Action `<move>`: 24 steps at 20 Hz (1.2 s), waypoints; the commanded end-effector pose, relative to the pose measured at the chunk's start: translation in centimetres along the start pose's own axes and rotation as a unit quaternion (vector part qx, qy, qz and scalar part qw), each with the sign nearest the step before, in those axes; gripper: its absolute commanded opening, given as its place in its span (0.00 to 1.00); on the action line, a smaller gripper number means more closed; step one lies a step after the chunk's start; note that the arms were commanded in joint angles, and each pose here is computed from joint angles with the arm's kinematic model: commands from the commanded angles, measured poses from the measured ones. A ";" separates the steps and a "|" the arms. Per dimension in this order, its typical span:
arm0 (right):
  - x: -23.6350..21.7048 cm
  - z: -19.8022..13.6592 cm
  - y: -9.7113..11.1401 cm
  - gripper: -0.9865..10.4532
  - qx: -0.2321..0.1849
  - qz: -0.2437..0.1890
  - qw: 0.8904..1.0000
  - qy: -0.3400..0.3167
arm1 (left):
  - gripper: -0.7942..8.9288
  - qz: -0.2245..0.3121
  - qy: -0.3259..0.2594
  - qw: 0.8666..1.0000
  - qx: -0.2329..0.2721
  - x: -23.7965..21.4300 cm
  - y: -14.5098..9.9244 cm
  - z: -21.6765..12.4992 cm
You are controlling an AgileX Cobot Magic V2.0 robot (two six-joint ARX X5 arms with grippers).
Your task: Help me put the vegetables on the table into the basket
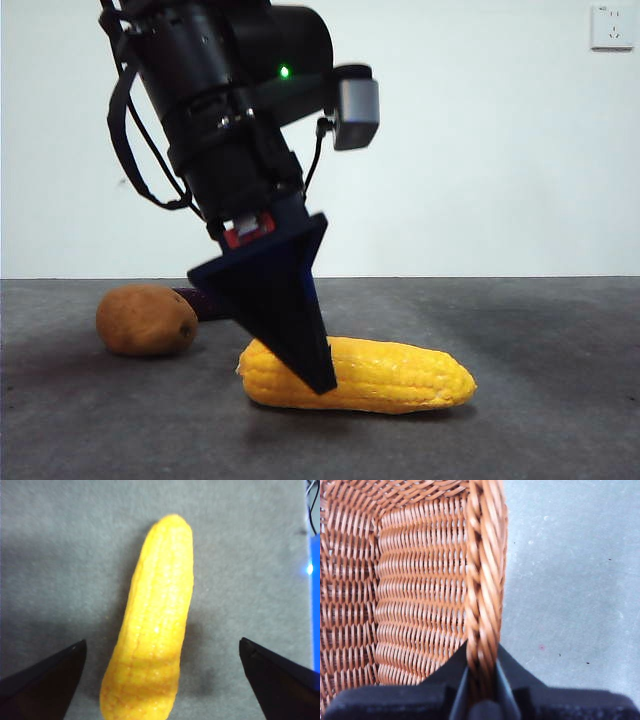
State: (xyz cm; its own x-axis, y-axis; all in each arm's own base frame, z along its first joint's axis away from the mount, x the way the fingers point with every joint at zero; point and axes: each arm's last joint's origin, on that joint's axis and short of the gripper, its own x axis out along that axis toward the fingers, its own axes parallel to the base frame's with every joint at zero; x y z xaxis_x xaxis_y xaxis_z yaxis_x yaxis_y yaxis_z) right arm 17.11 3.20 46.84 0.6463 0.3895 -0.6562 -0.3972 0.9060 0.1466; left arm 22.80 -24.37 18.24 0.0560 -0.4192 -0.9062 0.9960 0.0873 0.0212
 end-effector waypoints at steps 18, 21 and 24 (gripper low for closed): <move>-0.2 0.1 0.1 0.07 -0.008 0.004 1.000 -0.011 | 0.07 -0.003 0.001 1.000 -0.018 0.5 0.2 -0.2; 0.0 0.1 0.0 0.07 -0.007 0.000 1.000 -0.007 | 0.08 0.000 0.008 0.998 -0.056 -1.0 0.7 -1.1; 1.3 -0.1 -0.6 0.07 0.001 -0.004 1.000 0.003 | 0.08 0.019 -0.002 0.996 -0.084 -4.2 1.1 -2.1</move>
State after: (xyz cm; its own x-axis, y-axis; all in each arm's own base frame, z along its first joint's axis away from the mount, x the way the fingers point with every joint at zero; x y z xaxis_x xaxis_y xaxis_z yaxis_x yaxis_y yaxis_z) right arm 17.87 3.14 46.03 0.6473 0.3771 -0.6624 -0.3933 0.9097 0.1335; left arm 23.68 -20.59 21.12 0.0935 -0.4127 -0.9060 0.9691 0.2463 -0.0121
